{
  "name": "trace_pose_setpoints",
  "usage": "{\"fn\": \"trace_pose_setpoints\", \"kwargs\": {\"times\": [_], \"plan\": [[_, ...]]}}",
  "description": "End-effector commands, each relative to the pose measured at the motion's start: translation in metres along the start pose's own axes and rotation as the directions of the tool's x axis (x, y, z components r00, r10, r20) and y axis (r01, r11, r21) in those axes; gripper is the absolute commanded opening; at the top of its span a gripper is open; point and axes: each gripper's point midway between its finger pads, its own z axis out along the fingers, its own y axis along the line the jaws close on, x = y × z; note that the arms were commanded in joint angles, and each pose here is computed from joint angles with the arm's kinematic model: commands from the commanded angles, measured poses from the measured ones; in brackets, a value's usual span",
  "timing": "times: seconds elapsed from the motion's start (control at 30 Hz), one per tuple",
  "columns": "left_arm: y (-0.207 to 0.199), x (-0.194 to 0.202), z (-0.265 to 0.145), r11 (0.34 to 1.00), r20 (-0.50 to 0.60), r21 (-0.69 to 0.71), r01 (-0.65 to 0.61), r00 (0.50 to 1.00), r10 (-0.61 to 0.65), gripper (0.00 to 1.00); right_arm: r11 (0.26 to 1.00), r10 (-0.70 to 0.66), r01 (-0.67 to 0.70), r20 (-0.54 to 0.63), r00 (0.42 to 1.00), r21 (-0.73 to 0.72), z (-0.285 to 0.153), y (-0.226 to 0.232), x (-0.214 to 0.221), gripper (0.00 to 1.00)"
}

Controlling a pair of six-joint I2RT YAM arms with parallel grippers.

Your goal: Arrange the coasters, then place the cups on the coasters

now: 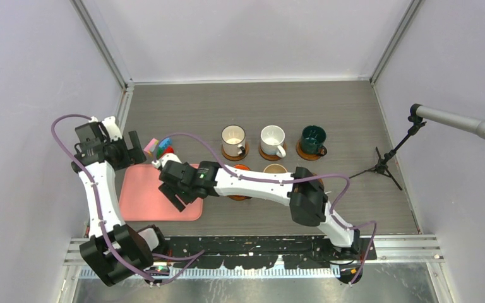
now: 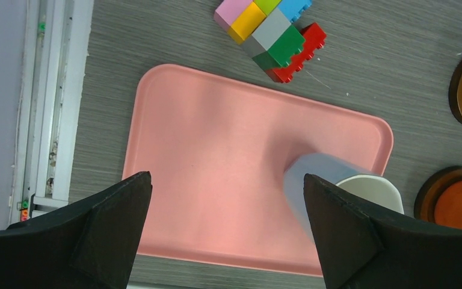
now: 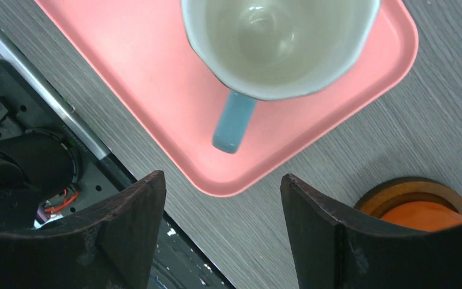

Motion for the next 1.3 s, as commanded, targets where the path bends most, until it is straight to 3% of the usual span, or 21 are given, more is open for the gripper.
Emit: {"fn": "trace_pose_setpoints", "kwargs": {"times": [0.0,0.23,0.63,0.87,1.13,1.27], "plan": [[0.007,-0.022,-0.005,0.999,0.097,-0.044,0.025,0.995,-0.020,1.00,0.996,0.051,-0.061,0.146,0.988,0.062,0.003,-0.002,-0.041,0.74],[0.015,-0.033,-0.019,0.995,0.177,-0.089,0.039,0.984,-0.022,1.00,0.988,0.083,-0.101,0.146,0.986,0.118,0.032,-0.004,-0.043,0.69],[0.017,-0.026,-0.015,0.996,0.165,-0.066,0.061,0.985,-0.049,1.00,0.985,0.092,-0.111,0.134,0.987,0.135,0.054,-0.010,-0.038,0.54],[0.015,-0.025,-0.014,0.997,0.160,-0.045,0.064,0.986,-0.056,1.00,0.988,0.117,-0.126,0.100,0.988,0.091,0.059,-0.015,-0.036,0.39],[0.016,-0.024,-0.011,0.997,0.148,-0.034,0.074,0.987,-0.068,1.00,0.992,0.115,-0.119,0.091,0.989,0.044,0.047,-0.016,-0.041,0.02],[0.015,-0.023,-0.011,0.997,0.146,-0.027,0.076,0.987,-0.072,1.00,0.996,0.083,-0.085,0.109,0.991,0.010,0.032,-0.014,-0.050,0.00]]}}
